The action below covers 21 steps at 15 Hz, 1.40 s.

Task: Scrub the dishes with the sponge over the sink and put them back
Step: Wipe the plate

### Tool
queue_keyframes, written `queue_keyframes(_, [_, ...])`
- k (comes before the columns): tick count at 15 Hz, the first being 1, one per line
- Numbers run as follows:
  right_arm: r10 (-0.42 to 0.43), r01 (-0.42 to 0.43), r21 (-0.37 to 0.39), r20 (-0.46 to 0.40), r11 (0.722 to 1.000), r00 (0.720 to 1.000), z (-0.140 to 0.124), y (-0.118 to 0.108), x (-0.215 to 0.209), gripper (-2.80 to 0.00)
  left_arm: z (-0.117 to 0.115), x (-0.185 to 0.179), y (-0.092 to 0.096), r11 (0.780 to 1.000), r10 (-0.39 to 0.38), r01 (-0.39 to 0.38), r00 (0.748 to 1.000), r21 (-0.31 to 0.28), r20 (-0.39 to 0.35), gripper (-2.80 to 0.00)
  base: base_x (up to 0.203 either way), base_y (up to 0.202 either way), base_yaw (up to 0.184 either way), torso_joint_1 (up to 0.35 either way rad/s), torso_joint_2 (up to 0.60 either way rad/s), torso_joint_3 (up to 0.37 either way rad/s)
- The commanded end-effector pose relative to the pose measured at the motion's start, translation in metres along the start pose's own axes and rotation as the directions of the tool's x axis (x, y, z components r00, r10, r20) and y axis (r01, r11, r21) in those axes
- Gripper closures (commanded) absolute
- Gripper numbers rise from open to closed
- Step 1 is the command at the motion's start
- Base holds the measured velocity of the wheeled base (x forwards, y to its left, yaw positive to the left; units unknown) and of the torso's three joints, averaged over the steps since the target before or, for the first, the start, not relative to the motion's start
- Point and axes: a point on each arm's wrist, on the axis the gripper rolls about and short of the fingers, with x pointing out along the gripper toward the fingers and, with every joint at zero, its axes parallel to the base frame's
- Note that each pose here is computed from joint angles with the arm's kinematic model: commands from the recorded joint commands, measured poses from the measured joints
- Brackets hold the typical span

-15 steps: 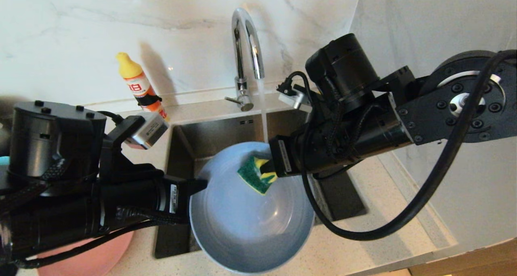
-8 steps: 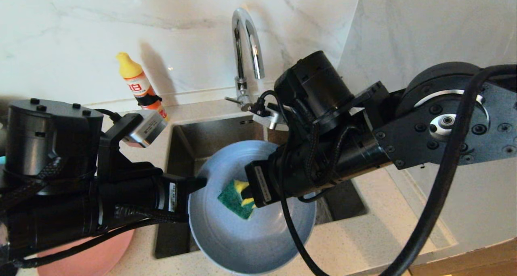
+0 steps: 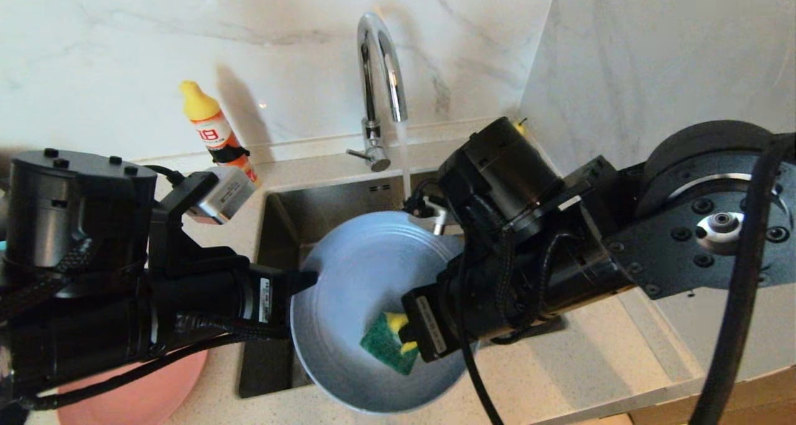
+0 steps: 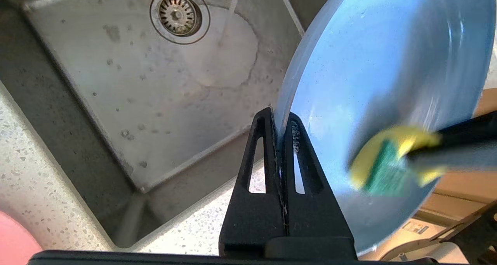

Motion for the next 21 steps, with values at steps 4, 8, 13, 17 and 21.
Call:
queue_keyframes(4, [-0.027, 0.022, 0.043, 0.101, 0.999, 0.995, 0.011, -0.02, -0.038, 0.0, -0.001, 0.0, 0.0, 1.0, 0.002, -0.002, 1.0, -0.001, -0.004, 0.0, 0.0, 0.0, 0.0, 0.0, 0.0, 0.0])
queue_keyframes(8, [-0.019, 0.012, 0.043, 0.165, 0.999, 0.986, 0.026, -0.021, -0.046, 0.0, -0.004, 0.001, 0.001, 1.0, -0.002, 0.002, 1.0, 0.001, -0.016, 0.0, 0.0, 0.0, 0.0, 0.0, 0.0, 0.0])
queue_keyframes(13, [0.012, -0.015, 0.017, 0.138, 1.0, 0.99, 0.032, -0.008, -0.02, 0.0, -0.005, 0.001, 0.0, 1.0, -0.005, 0.005, 1.0, 0.001, -0.02, 0.0, 0.0, 0.0, 0.0, 0.0, 0.0, 0.0])
queue_keyframes(17, [0.042, -0.04, -0.017, 0.096, 0.999, 0.994, 0.025, 0.009, -0.006, 0.0, -0.007, 0.0, 0.001, 1.0, 0.0, 0.0, 1.0, 0.001, -0.023, 0.0, 0.0, 0.0, 0.0, 0.0, 0.0, 0.0])
queue_keyframes(21, [0.059, -0.056, -0.046, 0.051, 0.997, 0.997, 0.013, 0.024, 0.0, 0.0, -0.009, -0.001, 0.002, 1.0, 0.003, -0.003, 1.0, 0.0, -0.024, 0.0, 0.0, 0.0, 0.0, 0.0, 0.0, 0.0])
